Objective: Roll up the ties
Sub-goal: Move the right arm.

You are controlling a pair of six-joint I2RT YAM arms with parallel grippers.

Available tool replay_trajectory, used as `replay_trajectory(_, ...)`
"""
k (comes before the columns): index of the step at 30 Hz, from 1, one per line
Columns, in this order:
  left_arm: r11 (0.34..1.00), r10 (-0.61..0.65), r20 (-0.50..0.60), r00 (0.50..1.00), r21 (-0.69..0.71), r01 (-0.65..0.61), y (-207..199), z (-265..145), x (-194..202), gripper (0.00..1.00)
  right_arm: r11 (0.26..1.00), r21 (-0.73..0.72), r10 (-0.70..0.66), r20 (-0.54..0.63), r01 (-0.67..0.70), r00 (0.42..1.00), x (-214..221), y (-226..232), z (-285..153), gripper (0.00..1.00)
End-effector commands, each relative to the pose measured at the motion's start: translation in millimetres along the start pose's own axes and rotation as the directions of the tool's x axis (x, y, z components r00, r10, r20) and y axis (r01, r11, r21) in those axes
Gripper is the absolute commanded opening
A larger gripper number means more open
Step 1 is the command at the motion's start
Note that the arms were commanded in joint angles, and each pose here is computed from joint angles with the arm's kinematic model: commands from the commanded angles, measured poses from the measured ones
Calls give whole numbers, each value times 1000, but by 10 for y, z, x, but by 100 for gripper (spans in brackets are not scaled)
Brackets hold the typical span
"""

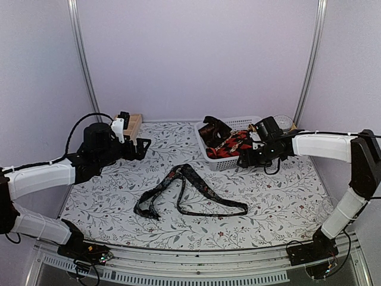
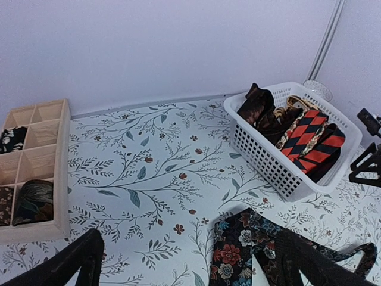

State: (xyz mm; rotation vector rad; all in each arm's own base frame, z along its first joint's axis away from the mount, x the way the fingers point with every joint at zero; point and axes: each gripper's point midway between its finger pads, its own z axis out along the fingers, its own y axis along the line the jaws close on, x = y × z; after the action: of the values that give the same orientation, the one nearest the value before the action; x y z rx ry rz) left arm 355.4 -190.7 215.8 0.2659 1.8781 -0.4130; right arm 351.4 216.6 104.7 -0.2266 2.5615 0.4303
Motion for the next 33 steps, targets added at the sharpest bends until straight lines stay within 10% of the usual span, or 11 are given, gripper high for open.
replay_trajectory(1, 1000, 12, 16, 1000, -25, -12, 77, -34, -1, 100, 1000, 4, -8, 0, 8, 1000, -206, 37, 509, 74)
replay_trajectory(22, 998, 12, 6, 1000, -64, -12, 181, -104, -15, 100, 984, 19, 171, 160, -176, 972, -1499, -175, 1698, 74)
replay_trajectory(33, 930, 204, 12, 979, 310, -197, -539, -367, -149, 100, 990, -138, 56, 160, -34, 986, -983, 315, 98, 82)
